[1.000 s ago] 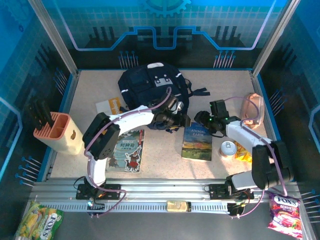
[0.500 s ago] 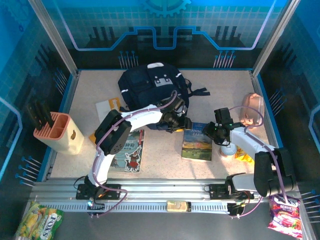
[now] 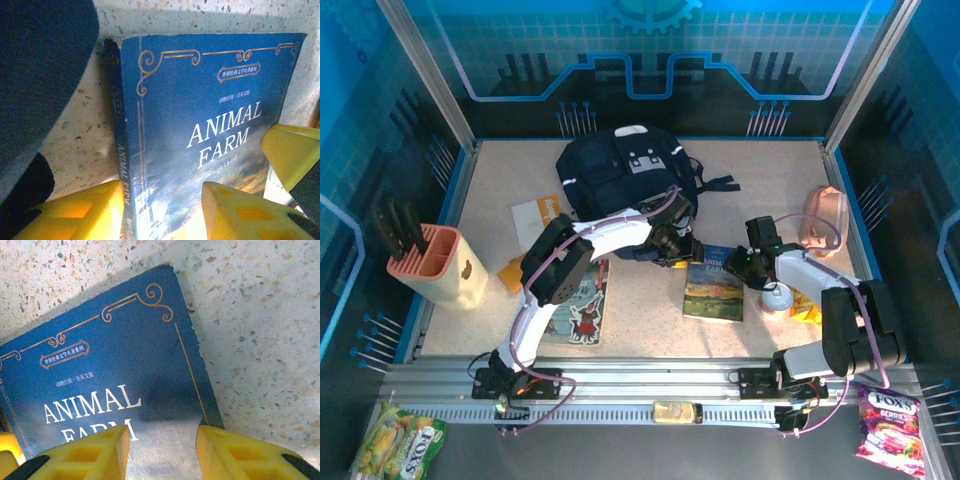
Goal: Pack books, pencil case, and school supplies into a backpack
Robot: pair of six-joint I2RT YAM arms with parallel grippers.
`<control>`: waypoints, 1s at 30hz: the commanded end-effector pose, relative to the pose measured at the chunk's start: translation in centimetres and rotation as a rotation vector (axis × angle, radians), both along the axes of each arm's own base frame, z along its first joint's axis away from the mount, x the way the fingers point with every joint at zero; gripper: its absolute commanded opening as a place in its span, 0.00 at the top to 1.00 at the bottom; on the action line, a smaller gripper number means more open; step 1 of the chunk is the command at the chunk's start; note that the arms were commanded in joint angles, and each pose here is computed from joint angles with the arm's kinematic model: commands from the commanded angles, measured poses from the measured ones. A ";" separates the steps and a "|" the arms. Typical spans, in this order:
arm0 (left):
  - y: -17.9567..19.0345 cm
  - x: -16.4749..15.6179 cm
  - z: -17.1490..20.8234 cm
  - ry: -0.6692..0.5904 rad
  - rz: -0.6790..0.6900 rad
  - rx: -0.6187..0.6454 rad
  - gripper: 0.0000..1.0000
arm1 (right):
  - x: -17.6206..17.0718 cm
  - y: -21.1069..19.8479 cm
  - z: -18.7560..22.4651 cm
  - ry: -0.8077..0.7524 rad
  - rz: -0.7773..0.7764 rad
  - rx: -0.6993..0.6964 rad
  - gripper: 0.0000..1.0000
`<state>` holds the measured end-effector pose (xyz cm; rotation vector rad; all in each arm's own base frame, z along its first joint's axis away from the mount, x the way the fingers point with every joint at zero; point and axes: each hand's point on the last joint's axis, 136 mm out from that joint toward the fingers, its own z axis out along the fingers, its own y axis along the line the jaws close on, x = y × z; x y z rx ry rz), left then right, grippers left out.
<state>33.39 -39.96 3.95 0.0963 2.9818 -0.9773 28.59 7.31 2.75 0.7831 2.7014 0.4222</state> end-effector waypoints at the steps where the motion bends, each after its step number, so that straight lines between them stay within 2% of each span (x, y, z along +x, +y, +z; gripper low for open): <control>1: -0.2 -0.6 -1.1 0.058 -0.006 0.014 0.51 | -1.2 -0.1 -1.7 0.064 -0.011 0.013 0.57; 10: 0.1 -0.6 -1.8 0.070 0.004 0.048 0.39 | -1.4 -0.2 -1.8 0.079 -0.022 0.013 0.55; 18: 0.9 -0.4 -2.3 0.056 0.020 0.104 0.36 | -1.6 -0.3 -1.8 0.089 -0.046 0.014 0.54; 25: -1.6 -0.8 0.0 0.028 -0.055 -0.006 0.39 | -1.4 0.3 -1.5 0.081 -0.051 0.060 0.54; 30: -3.0 -0.7 4.2 -0.001 -0.059 -0.138 0.48 | -1.4 0.3 -1.4 0.079 -0.066 0.072 0.54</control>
